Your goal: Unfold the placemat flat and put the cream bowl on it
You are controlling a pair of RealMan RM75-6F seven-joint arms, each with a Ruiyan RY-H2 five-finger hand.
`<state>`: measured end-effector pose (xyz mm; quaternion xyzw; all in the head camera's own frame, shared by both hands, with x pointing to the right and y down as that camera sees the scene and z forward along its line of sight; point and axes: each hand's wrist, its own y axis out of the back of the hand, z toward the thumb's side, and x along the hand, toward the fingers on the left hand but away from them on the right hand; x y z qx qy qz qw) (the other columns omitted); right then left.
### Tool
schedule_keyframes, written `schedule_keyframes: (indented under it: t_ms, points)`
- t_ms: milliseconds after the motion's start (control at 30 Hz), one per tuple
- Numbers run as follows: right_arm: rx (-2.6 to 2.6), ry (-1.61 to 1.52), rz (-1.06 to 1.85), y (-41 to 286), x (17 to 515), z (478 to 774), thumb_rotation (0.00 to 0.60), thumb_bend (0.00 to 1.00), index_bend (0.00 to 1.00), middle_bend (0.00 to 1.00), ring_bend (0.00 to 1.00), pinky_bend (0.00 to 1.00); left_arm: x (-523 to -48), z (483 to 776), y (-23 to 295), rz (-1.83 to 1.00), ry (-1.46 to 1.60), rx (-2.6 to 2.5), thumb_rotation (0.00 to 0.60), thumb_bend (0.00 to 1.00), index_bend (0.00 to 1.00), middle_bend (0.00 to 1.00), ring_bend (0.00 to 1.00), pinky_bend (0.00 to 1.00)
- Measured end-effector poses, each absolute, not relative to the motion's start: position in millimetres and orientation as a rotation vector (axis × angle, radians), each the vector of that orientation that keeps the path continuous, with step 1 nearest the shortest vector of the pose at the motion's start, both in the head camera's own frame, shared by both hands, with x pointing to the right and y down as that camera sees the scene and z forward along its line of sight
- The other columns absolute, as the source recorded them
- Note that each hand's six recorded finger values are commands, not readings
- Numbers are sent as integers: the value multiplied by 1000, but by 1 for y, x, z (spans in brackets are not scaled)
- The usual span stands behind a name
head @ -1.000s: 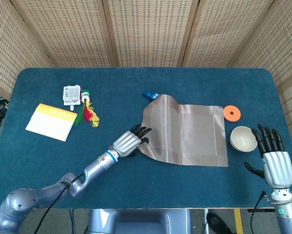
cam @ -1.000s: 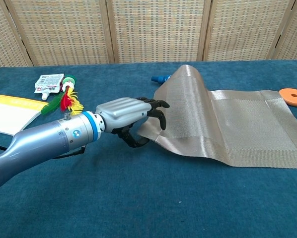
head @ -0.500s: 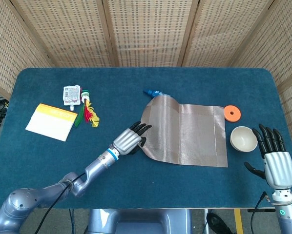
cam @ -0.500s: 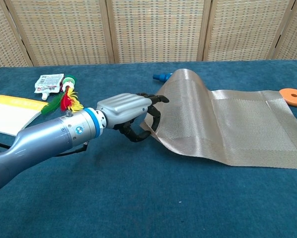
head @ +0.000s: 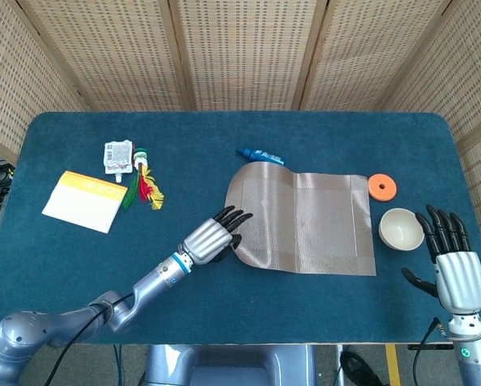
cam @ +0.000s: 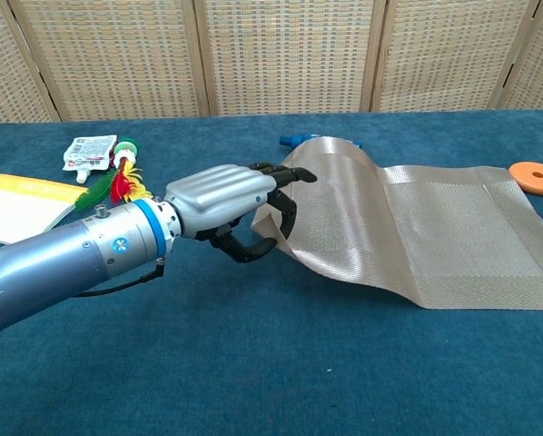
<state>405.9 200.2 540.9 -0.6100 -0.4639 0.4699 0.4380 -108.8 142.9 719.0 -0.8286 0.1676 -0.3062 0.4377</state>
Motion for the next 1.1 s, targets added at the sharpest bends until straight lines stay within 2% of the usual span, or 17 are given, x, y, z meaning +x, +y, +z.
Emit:
schedule_keyframes:
  t_ms: [333,533,833,1100]
  points:
    - [-1524,-1128,1186,203,403,545,600,0,0,0,0,0,-131,661,177,-607,282,-2066,600,663,804,0,0,0]
    - [-1514,-1143,1188,202,406,543,600,0,6,0,0,0,-159,636,201,-582,184,-2061,600,673,803,0,0,0]
    - [-1510,-1145,1185,202,405,541,600,0,14,0,0,0,-208,632,231,-640,48,-2109,600,672,807,0,0,0]
    - [-1512,-1143,1182,202,404,540,600,0,18,0,0,0,-240,641,230,-734,55,-2069,600,672,810,0,0,0]
